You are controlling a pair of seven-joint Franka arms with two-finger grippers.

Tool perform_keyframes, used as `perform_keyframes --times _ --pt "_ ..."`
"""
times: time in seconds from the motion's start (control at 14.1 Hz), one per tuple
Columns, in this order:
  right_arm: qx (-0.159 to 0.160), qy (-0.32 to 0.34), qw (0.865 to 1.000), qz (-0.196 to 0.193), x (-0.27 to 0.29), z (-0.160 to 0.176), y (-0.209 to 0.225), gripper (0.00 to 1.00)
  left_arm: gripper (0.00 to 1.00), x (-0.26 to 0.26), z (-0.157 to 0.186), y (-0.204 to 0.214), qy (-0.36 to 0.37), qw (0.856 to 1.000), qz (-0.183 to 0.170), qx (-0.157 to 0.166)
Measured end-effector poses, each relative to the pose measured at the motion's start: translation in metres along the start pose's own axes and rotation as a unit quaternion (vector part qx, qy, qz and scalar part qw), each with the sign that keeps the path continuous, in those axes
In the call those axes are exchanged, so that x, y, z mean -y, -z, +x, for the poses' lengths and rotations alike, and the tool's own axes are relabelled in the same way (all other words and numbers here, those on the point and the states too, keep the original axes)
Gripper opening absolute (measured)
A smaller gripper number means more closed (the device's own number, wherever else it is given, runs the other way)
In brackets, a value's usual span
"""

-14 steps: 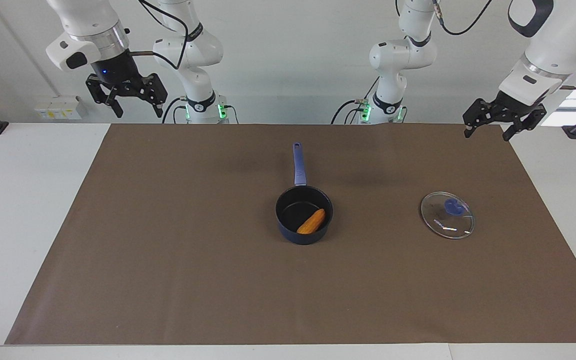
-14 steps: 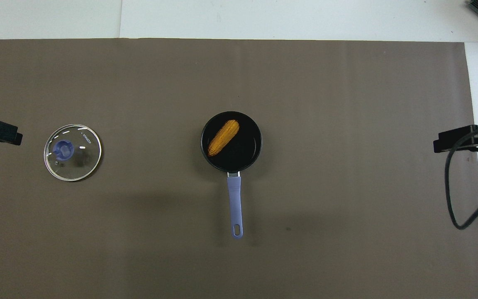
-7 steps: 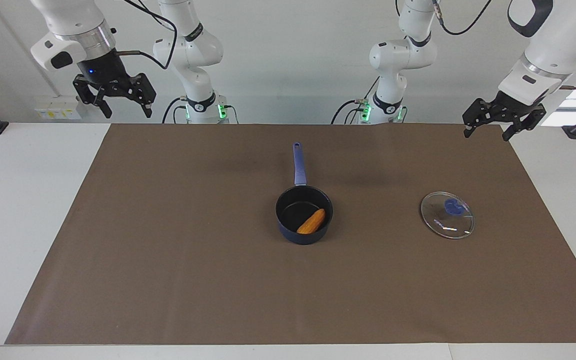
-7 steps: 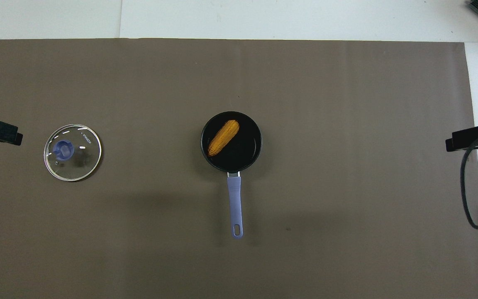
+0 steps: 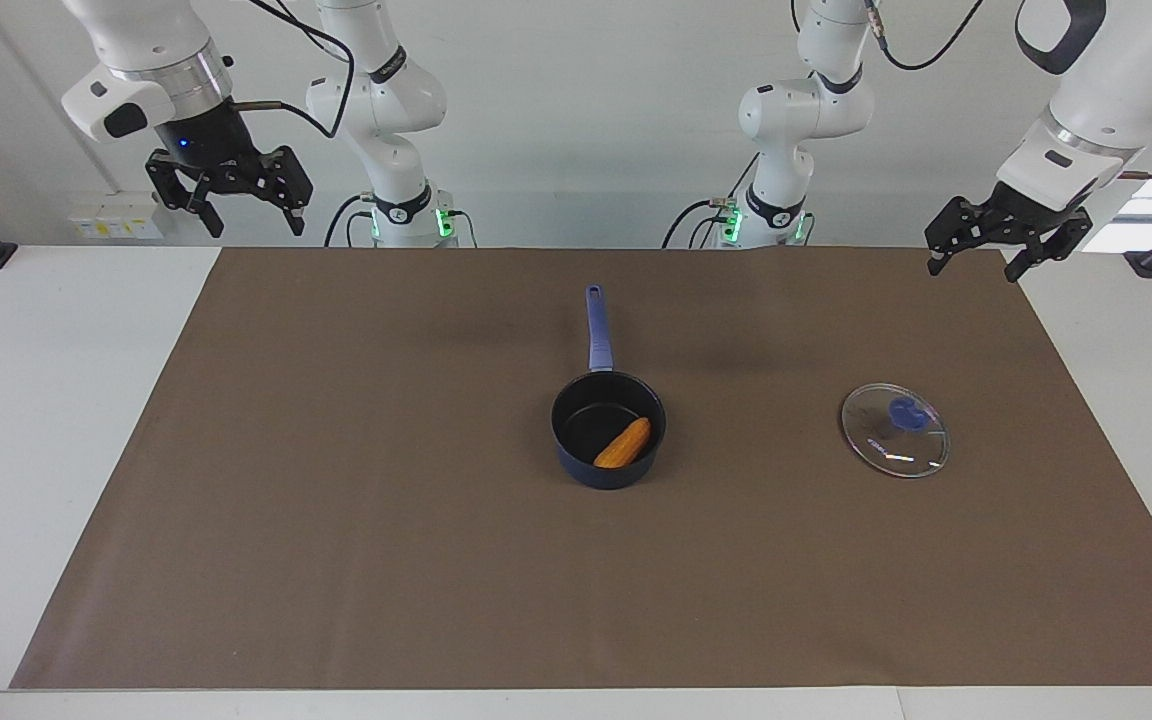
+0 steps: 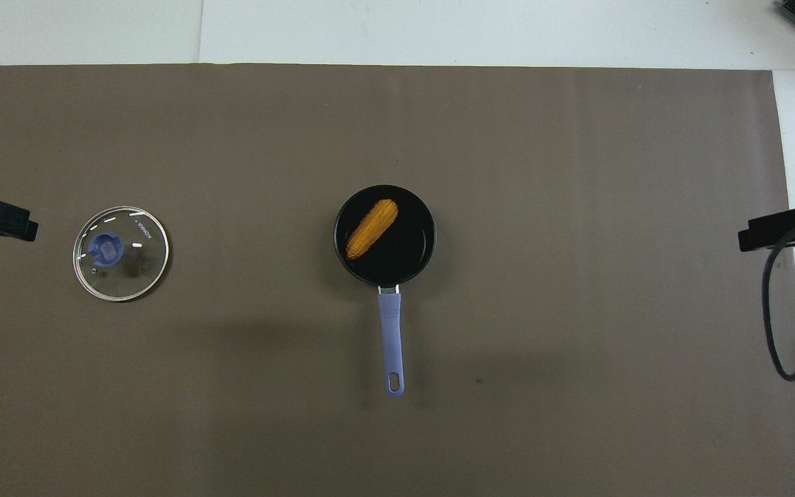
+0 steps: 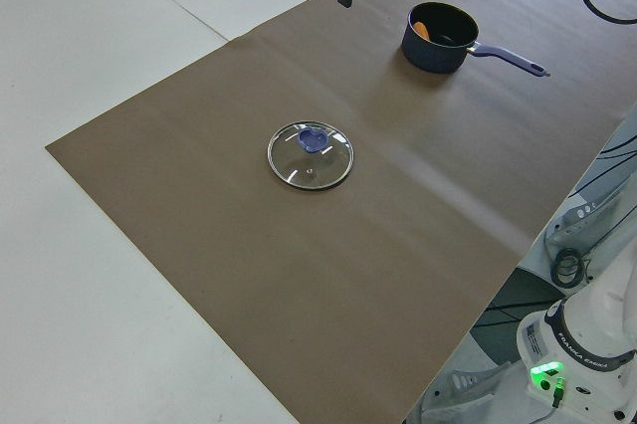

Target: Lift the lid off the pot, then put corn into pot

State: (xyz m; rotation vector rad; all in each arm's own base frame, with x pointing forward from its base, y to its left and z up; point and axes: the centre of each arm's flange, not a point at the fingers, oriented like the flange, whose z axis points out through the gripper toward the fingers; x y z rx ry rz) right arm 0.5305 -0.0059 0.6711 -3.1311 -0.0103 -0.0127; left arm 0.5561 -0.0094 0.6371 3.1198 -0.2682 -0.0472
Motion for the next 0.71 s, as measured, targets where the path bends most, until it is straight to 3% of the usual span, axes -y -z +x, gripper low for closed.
perform_keyframes --times 0.71 --pt "0.0 0.016 1.0 -0.012 -0.0019 0.0 0.0 1.0 1.0 0.0 0.0 0.0 0.0 1.0 0.0 0.0"
